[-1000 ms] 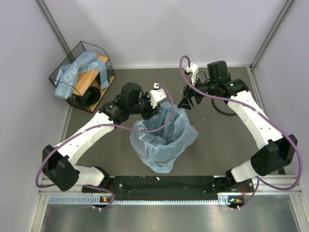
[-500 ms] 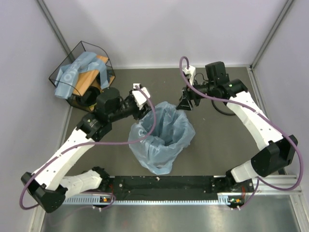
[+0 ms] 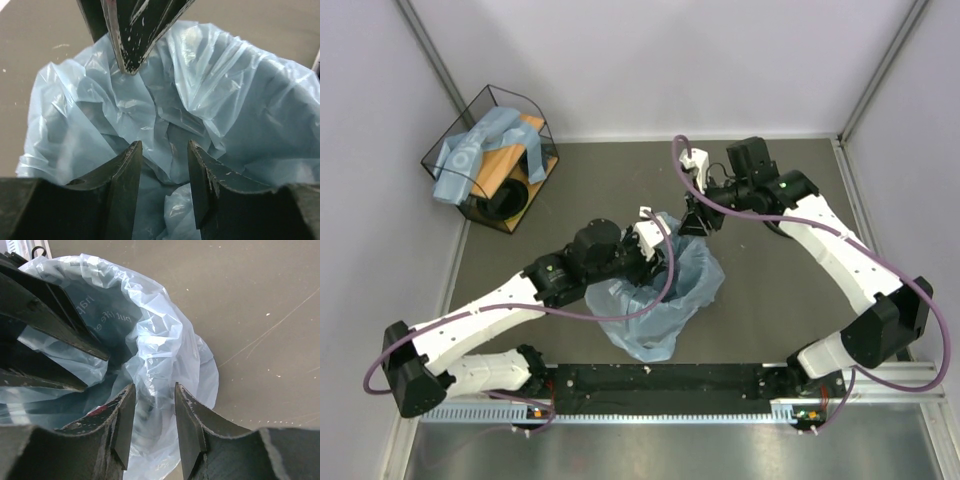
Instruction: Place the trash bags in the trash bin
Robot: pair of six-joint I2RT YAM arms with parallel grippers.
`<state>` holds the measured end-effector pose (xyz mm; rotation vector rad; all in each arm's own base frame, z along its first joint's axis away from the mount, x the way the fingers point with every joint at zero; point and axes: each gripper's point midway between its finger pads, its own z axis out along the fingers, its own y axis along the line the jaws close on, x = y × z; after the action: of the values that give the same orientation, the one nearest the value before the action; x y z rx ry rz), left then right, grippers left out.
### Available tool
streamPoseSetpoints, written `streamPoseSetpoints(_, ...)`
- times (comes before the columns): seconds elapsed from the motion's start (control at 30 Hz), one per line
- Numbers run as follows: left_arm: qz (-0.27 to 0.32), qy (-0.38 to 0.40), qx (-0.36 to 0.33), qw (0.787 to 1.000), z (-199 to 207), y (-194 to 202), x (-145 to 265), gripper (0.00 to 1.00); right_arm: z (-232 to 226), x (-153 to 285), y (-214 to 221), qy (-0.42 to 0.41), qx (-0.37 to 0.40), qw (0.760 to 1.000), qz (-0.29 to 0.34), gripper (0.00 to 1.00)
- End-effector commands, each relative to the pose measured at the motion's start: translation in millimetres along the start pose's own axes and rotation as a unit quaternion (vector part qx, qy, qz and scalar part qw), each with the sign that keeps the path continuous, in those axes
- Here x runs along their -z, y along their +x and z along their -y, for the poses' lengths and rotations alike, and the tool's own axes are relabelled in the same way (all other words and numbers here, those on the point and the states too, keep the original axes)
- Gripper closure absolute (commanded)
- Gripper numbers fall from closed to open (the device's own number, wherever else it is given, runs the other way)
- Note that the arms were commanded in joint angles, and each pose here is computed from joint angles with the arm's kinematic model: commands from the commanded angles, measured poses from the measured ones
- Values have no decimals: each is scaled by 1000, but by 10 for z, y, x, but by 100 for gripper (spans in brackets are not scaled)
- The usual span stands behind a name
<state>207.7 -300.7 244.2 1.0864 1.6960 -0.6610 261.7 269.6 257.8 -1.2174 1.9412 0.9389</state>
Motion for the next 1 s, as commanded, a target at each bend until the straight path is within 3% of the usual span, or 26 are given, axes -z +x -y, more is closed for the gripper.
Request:
streamPoseSetpoints(0.0,52,-90,51,993,-200,-124,-101,53,-80,104,-100,7,6,1000,17,60)
streamPoseSetpoints(0.1,90,-92,49,991,-196,-148,-141,54,-127,108,-117,-2,-7,1000,20,57)
streamPoseSetpoints(0.27,103,-110,41,988,-272,-151,-211,55,-124,165,-215,1,-22,999,32,52)
streamPoseSetpoints(0.43,125,-101,39,986,-251,-255,-253,56,-68,207,-320,4,-36,998,43,36)
streamPoseSetpoints(0.67,106,-115,50,986,-310,-157,-401,57,-47,190,-348,2,-50,998,44,35)
streamPoseSetpoints(0.8,94,-140,54,984,-399,-76,-462,61,9,197,-346,11,-58,997,44,35)
streamPoseSetpoints(0.9,95,-142,54,984,-403,-34,-481,71,24,214,-352,12,-62,997,46,35)
streamPoseSetpoints(0.97,88,-142,55,984,-399,26,-508,82,43,218,-344,14,-65,997,45,34)
